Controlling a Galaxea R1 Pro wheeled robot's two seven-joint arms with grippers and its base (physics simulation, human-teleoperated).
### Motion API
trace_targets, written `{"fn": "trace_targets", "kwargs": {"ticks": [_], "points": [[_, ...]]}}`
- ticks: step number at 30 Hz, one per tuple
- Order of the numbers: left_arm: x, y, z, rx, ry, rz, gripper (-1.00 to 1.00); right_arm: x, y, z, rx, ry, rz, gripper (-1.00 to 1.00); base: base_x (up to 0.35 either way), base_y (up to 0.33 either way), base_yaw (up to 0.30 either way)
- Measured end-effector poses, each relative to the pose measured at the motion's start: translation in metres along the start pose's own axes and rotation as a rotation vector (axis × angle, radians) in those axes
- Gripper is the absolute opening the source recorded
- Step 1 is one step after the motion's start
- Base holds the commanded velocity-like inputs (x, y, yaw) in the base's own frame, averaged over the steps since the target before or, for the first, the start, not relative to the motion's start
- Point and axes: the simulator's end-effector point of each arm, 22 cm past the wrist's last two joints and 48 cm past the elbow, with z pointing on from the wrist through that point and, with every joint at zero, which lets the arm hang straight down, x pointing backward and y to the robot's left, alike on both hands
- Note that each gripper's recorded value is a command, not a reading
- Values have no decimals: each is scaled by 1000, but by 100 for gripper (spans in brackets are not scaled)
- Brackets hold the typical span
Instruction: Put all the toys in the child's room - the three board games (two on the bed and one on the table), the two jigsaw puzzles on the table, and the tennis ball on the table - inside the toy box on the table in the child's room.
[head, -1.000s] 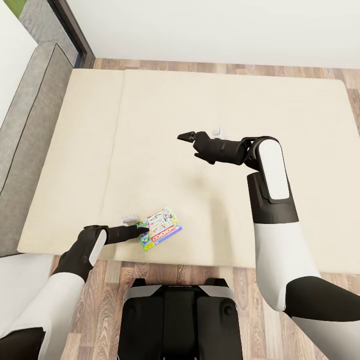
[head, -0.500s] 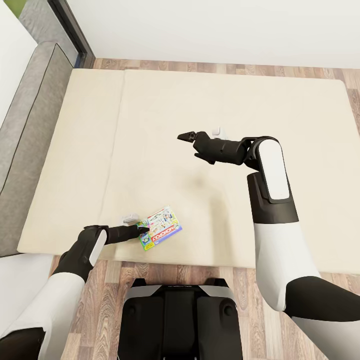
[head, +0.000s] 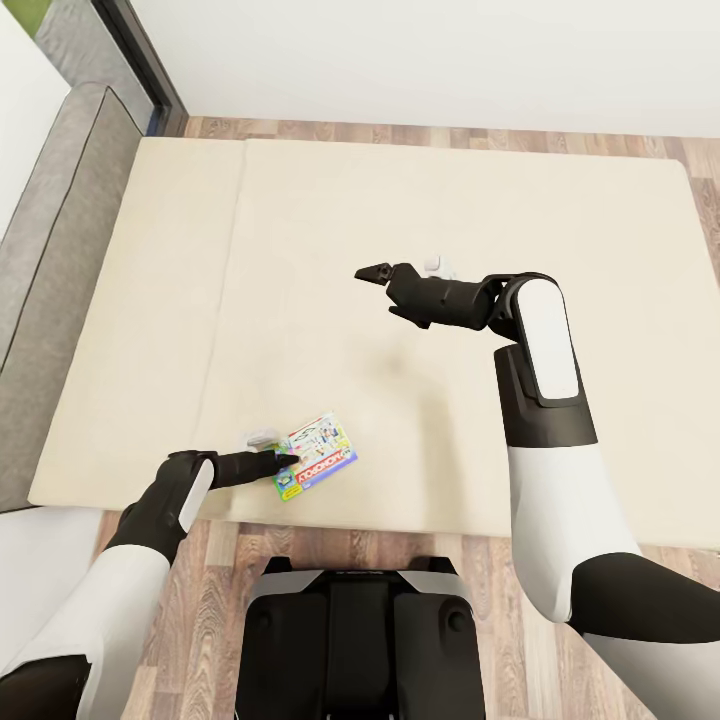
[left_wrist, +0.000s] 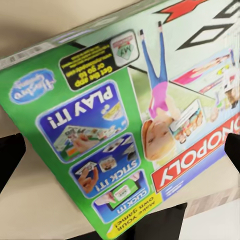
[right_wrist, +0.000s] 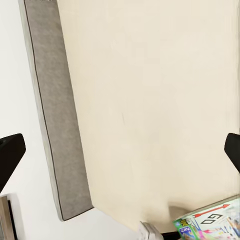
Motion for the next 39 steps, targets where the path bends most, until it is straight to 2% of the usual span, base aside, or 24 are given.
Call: {"fn": "trace_targets", "kwargs": {"ticks": [9, 39], "points": [[0, 0, 0, 0, 0, 1, 100, 0, 0, 0, 0, 0, 0, 100, 0, -48, 0], [-1, -2, 0, 5, -2, 2, 100, 0, 0, 0, 0, 1, 1, 100, -16, -169, 0]]}}
